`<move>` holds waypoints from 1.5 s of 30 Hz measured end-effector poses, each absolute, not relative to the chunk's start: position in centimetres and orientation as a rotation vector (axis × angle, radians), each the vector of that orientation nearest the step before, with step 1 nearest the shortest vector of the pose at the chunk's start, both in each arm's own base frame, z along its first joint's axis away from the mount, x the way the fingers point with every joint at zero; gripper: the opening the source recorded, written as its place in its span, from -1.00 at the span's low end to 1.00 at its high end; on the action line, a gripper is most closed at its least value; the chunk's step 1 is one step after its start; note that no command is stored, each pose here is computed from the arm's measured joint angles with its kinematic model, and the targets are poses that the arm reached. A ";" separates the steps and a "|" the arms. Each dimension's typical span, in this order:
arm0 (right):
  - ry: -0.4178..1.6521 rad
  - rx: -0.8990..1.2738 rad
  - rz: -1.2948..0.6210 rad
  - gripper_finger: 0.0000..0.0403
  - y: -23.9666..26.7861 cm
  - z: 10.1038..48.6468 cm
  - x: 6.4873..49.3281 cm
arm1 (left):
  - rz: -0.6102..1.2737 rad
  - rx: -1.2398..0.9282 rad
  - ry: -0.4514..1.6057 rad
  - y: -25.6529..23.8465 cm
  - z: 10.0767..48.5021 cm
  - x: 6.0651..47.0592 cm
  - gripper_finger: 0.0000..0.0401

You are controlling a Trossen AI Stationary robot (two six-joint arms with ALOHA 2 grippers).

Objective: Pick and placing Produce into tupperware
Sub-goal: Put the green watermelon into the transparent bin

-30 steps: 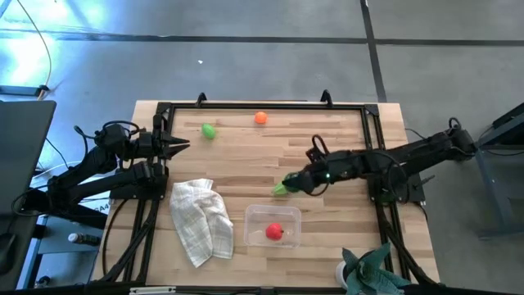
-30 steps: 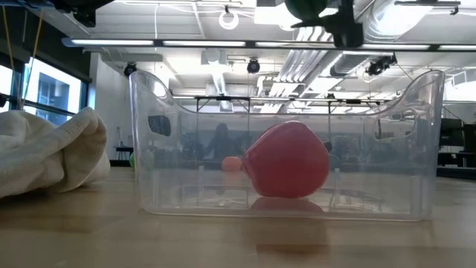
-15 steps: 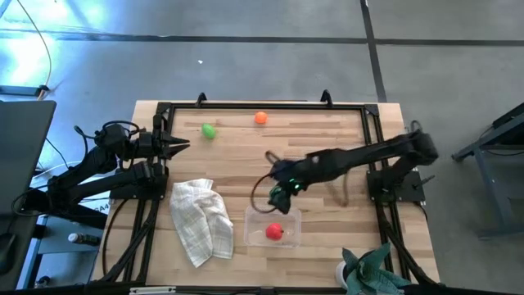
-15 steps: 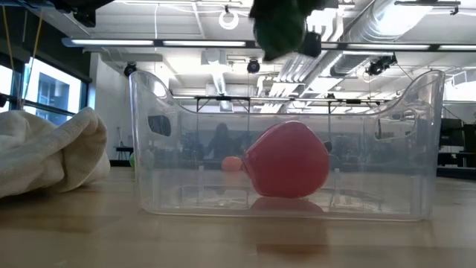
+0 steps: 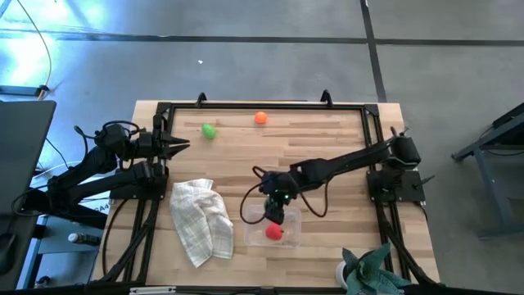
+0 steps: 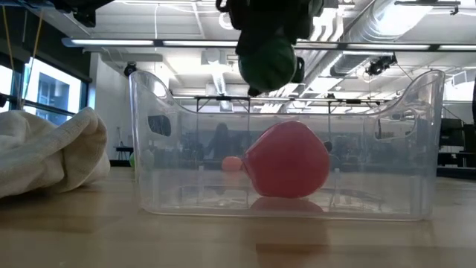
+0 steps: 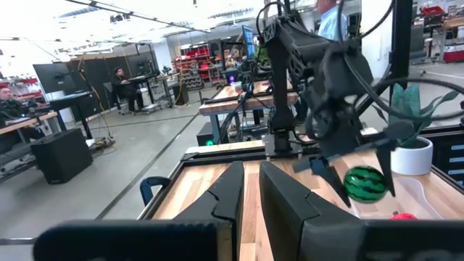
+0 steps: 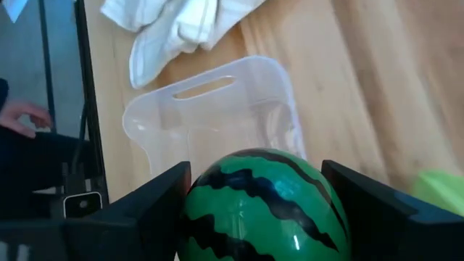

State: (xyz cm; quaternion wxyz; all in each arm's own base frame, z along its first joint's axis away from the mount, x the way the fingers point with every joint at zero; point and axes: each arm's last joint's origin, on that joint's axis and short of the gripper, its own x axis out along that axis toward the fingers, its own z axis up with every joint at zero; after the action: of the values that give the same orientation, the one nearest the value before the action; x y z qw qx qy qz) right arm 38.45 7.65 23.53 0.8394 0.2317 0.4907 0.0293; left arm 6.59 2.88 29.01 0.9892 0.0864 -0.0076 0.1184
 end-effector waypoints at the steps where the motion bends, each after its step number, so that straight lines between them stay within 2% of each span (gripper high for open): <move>1: 1.041 0.492 0.064 0.38 7.7 23.0 38.8 | 0.238 0.174 -0.015 2.9 29.0 6.6 -0.81; 5: 1.055 0.515 0.062 0.38 8.0 20.8 40.1 | 0.238 0.174 -0.015 2.9 29.0 6.6 -0.81; 10: 1.054 0.497 0.088 0.38 9.0 20.1 42.3 | 0.238 0.174 -0.016 2.9 29.0 6.6 -0.81; 18: 1.223 0.297 0.107 0.38 11.3 18.8 44.4 | 0.238 0.174 -0.015 2.9 29.0 6.6 -0.81; 25: 1.233 0.189 0.118 0.38 13.3 18.7 44.4 | 0.238 0.174 -0.015 2.9 29.0 6.6 -0.81; 30: 1.228 0.167 0.056 0.38 14.6 18.6 43.9 | 0.238 0.173 -0.015 2.9 29.0 6.6 -0.81; 36: 1.187 0.133 -0.111 0.38 15.5 18.6 43.4 | 0.238 0.174 -0.016 2.9 29.0 6.6 -0.81; 45: 1.119 0.027 -0.302 0.38 15.1 18.6 43.2 | 0.238 0.174 -0.015 2.9 29.0 6.6 -0.81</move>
State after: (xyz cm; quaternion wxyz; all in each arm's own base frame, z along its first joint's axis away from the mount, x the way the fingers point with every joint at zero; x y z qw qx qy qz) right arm 43.17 15.10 18.63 0.8367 0.0126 0.5286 -0.1429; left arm 6.59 2.88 29.01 0.9891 0.0865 -0.0074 0.1185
